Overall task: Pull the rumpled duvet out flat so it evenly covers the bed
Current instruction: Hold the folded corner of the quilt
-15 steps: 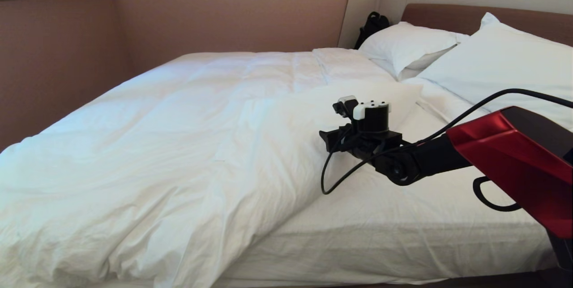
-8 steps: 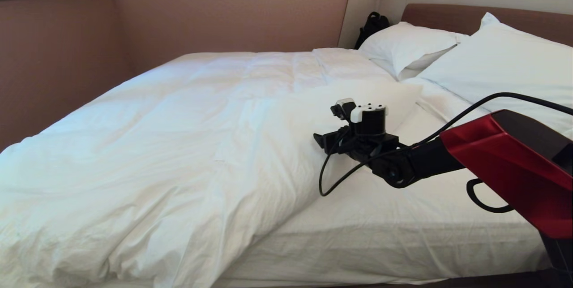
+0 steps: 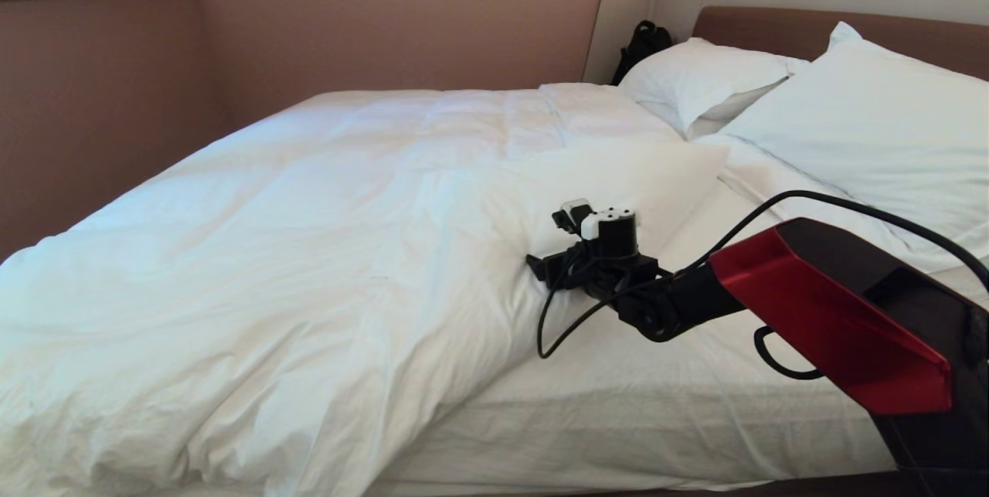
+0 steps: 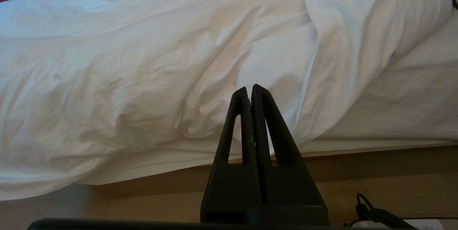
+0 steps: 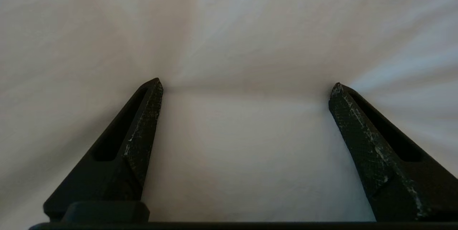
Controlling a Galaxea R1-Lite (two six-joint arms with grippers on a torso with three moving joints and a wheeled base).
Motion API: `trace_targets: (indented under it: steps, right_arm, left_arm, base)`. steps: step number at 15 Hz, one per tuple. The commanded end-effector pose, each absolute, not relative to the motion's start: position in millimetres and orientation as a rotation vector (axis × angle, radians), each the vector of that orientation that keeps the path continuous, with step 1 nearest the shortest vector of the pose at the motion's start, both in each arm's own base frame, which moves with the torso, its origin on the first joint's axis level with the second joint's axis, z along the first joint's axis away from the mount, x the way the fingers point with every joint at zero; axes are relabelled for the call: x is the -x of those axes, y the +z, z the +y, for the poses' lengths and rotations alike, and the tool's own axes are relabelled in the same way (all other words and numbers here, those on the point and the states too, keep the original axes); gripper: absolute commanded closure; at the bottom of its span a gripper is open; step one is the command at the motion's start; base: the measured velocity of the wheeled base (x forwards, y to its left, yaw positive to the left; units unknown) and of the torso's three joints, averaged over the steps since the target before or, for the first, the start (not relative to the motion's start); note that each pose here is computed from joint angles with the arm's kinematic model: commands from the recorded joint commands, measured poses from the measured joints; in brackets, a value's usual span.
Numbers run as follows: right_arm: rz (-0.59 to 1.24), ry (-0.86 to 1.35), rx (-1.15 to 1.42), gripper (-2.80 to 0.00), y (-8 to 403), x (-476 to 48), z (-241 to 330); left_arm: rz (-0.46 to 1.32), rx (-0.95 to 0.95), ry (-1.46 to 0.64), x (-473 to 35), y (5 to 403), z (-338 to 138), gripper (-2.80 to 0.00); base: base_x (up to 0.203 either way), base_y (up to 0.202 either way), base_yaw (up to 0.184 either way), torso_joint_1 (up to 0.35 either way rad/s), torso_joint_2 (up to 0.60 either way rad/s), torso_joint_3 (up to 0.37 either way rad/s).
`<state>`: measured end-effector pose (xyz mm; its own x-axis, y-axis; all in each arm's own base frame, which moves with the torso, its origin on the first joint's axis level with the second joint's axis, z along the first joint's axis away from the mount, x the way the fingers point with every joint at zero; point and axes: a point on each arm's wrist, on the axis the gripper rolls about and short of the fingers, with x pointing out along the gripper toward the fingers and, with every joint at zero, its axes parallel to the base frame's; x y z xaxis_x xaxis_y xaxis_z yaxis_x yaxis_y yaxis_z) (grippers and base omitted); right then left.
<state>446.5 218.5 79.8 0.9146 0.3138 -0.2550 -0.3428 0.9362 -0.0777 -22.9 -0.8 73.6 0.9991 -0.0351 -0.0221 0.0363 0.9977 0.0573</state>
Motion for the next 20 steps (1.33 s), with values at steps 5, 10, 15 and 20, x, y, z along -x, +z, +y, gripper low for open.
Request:
trace_targets:
  steps: [5, 10, 15, 20]
  right_arm:
    - [0.287, 0.331, 0.138, -2.80, 50, -455, 221]
    - [0.302, 0.332, 0.143, -2.80, 43, -456, 221]
    - [0.300, 0.330, 0.143, 0.00, 44, -456, 220]
    - [0.294, 0.329, 0.141, 0.00, 44, -458, 220]
  left_arm:
    - [0.020, -0.058, -0.036, 23, 74, -1, 0.00]
    - [0.020, -0.058, -0.036, 23, 74, -1, 0.00]
    - [0.022, -0.058, -0.036, 23, 73, -1, 0.00]
    - [0.020, -0.058, -0.036, 23, 74, -1, 0.00]
  base:
    - [0.000, 0.000, 0.000, 0.000, 0.00, 0.000]
    - [0.000, 0.000, 0.000, 0.000, 0.00, 0.000]
    - [0.000, 0.000, 0.000, 0.000, 0.00, 0.000]
    - [0.000, 0.000, 0.000, 0.000, 0.00, 0.000]
